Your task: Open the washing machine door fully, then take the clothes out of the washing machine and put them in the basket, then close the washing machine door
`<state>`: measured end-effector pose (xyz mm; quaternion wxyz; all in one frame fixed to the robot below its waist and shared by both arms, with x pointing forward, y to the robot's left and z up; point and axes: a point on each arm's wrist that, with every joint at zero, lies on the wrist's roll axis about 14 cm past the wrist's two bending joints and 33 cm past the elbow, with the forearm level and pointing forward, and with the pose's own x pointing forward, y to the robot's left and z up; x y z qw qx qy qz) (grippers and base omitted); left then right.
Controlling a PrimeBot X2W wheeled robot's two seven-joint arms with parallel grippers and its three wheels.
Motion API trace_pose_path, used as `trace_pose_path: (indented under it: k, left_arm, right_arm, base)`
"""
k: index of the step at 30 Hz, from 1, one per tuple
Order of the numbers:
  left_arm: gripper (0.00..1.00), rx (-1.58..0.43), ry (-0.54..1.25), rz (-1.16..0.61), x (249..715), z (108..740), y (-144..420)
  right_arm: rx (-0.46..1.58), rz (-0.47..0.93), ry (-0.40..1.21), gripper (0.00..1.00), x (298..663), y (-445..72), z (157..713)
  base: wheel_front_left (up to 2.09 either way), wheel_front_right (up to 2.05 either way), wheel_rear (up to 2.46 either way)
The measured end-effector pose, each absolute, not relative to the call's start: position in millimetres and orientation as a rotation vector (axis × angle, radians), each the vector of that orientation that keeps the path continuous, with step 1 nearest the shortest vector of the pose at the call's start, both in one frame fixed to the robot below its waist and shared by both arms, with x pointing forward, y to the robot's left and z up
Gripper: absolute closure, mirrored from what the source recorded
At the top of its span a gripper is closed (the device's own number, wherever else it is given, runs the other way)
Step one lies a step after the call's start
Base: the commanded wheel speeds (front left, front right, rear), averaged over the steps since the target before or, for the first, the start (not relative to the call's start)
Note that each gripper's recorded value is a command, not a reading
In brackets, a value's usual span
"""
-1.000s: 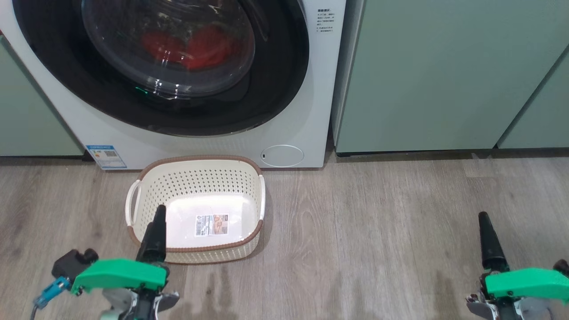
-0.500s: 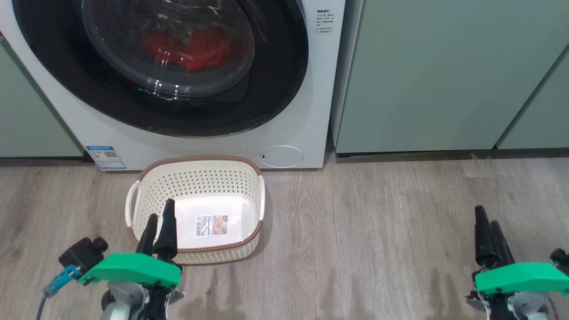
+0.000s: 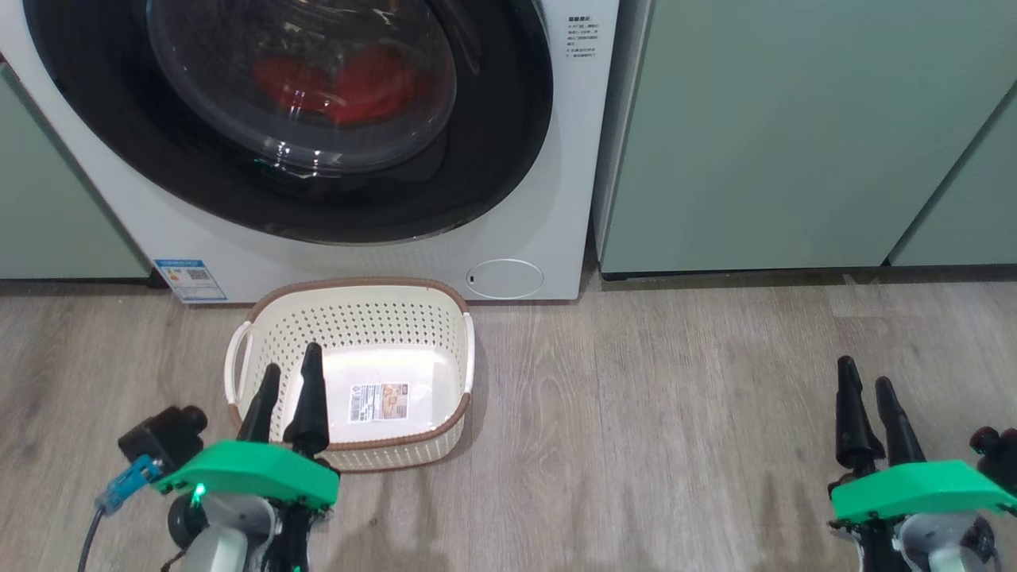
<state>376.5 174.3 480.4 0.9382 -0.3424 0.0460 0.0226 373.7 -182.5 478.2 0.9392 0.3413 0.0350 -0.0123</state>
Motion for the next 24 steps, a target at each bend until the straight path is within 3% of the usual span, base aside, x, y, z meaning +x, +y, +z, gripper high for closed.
trace_pose_path:
  k: [24]
  left_arm:
    - [0.00,-0.403,0.012,0.017,382,499,171]
  right_arm:
    - [0.425,0.054,0.000,0.00,381,-167,498]
  base:
    - [0.00,0.00,0.00]
